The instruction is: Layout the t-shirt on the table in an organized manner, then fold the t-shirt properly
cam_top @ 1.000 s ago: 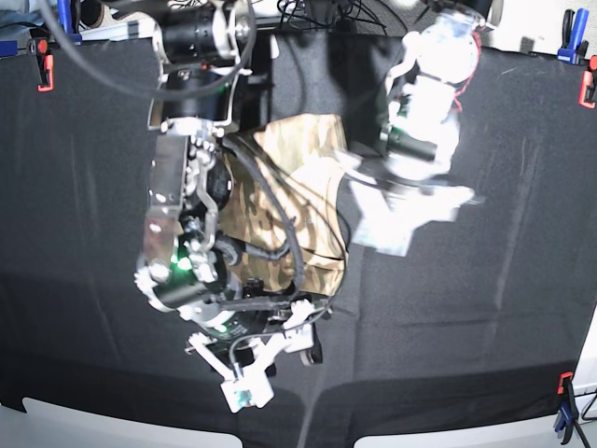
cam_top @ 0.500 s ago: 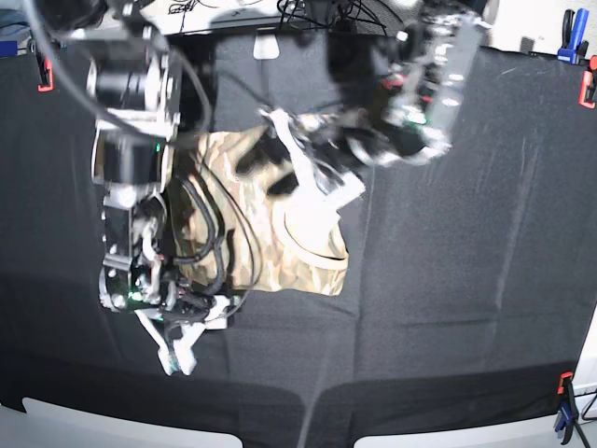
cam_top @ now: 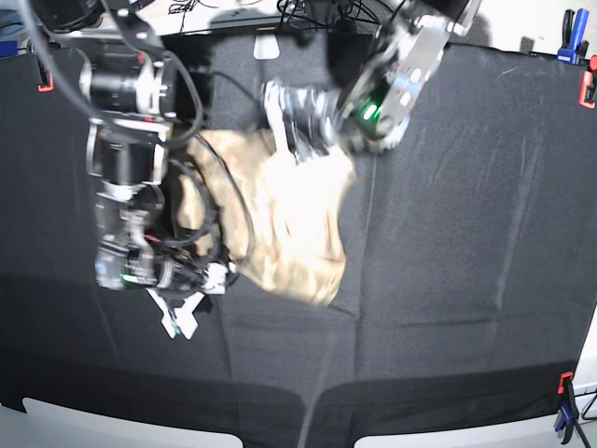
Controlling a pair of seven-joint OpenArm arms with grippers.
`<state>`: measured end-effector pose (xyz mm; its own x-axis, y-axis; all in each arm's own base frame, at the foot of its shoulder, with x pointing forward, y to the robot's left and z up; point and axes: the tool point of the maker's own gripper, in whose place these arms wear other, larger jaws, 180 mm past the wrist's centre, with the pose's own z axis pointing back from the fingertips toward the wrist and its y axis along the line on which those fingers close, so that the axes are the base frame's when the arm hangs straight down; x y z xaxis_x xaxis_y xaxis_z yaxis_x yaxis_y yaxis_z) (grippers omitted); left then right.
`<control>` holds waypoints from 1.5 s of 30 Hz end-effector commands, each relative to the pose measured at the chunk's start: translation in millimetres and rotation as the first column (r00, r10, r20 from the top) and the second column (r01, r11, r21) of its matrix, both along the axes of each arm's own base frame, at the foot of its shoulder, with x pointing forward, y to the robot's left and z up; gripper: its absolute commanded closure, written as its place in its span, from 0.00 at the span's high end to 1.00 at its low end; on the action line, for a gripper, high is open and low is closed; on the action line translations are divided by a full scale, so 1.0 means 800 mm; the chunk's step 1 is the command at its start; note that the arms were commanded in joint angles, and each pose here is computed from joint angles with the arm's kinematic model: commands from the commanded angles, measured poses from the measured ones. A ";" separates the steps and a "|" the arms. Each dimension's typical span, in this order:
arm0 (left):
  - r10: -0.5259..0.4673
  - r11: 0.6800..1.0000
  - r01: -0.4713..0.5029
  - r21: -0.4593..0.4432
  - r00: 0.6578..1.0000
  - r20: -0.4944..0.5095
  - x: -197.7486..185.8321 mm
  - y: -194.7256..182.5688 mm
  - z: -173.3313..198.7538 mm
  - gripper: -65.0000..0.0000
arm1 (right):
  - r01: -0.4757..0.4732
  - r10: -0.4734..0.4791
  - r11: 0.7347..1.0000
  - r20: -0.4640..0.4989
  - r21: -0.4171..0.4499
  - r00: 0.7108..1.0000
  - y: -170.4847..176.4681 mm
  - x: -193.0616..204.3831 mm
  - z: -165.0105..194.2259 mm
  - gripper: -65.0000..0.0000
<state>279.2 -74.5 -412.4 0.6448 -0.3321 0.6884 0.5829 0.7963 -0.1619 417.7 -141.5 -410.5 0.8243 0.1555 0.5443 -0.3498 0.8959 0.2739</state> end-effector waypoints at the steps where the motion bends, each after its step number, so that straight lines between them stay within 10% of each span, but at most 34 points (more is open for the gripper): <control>1: 0.013 1.000 -0.013 0.001 0.998 0.055 0.019 0.004 0.015 0.49 | -0.025 0.025 1.000 0.017 -0.005 1.000 -0.006 0.009 0.017 0.57; 8: 0.010 0.996 -0.020 0.089 0.994 0.113 0.043 0.039 0.017 0.49 | -0.098 0.102 0.988 -0.028 0.115 0.994 0.016 -0.044 0.002 0.57; 16: 0.077 0.959 -0.115 0.258 0.985 0.153 0.059 0.117 0.000 0.49 | -0.151 0.152 0.987 -0.017 0.056 0.988 0.019 -0.121 -0.013 0.57; 27: 0.078 0.955 -0.117 0.272 0.985 0.151 0.059 0.125 -0.001 0.49 | -0.165 0.165 0.986 0.069 -0.014 0.984 0.023 -0.151 0.021 0.57; 35: 0.079 0.949 -0.113 0.293 0.989 0.126 0.054 0.125 0.011 0.49 | -0.039 0.042 0.999 0.160 -0.020 0.986 -0.021 -0.130 0.051 0.57; 45: 0.144 0.974 -0.194 0.114 0.928 0.345 0.062 0.105 0.156 0.49 | 0.154 -0.155 0.988 0.182 0.021 0.971 -0.101 -0.146 0.065 0.57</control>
